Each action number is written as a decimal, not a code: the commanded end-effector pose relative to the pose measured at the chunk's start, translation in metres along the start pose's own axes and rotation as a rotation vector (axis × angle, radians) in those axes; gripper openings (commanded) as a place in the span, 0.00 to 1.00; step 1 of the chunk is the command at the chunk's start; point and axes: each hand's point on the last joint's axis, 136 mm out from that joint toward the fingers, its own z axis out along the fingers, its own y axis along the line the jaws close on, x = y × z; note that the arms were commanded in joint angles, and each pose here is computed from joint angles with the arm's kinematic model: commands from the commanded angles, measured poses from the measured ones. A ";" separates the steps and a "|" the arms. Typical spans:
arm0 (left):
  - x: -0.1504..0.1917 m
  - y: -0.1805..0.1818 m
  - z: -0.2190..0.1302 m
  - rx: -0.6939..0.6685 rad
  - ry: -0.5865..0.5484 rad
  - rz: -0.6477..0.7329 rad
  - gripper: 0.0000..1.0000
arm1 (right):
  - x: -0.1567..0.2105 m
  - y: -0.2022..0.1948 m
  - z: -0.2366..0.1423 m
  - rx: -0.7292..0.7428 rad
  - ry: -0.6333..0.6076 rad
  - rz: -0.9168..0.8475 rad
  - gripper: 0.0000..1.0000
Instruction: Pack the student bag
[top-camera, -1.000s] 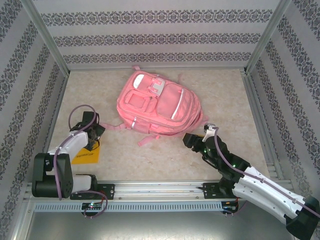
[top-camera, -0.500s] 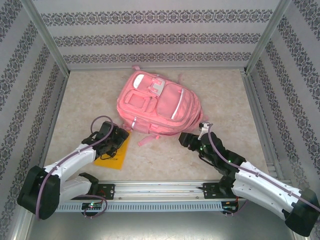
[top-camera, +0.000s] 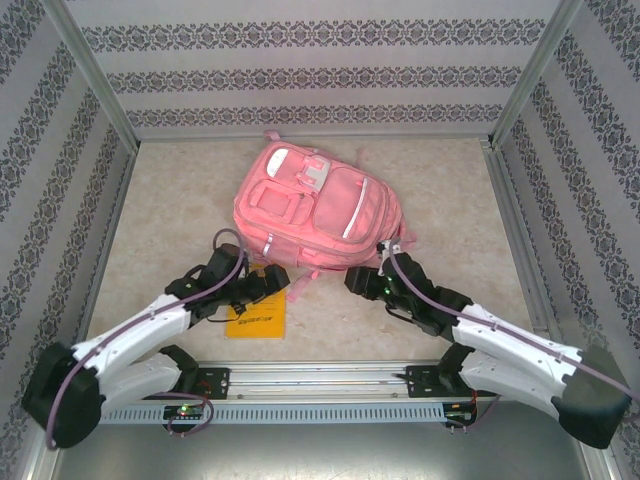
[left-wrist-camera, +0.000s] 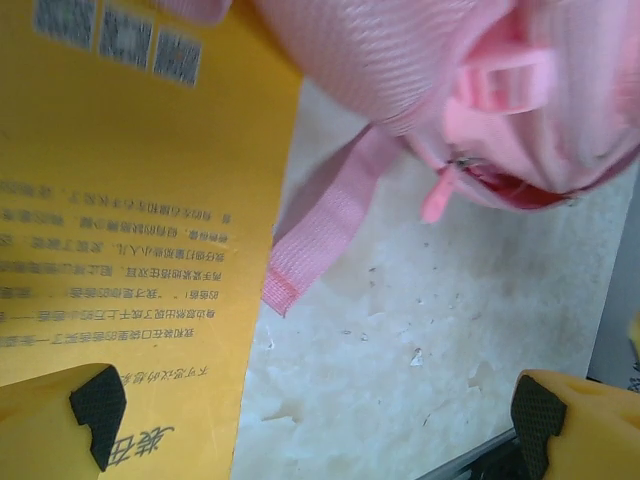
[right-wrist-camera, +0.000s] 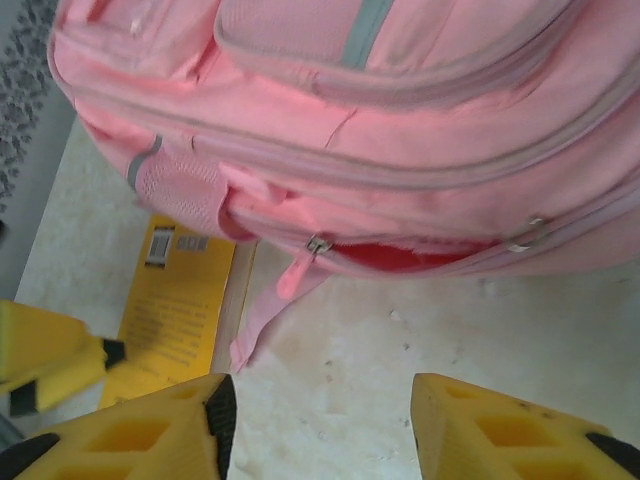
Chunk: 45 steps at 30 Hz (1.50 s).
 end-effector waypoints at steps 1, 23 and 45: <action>-0.018 0.027 -0.021 -0.176 -0.078 0.110 1.00 | 0.011 0.032 0.011 -0.104 0.102 -0.056 0.44; -0.022 0.083 0.012 -0.107 -0.030 -0.170 0.86 | 0.073 0.106 0.096 -0.315 0.481 -0.025 0.33; 0.046 0.072 0.026 0.050 0.171 -0.165 0.66 | 0.092 0.027 0.117 -0.010 0.531 -0.013 0.46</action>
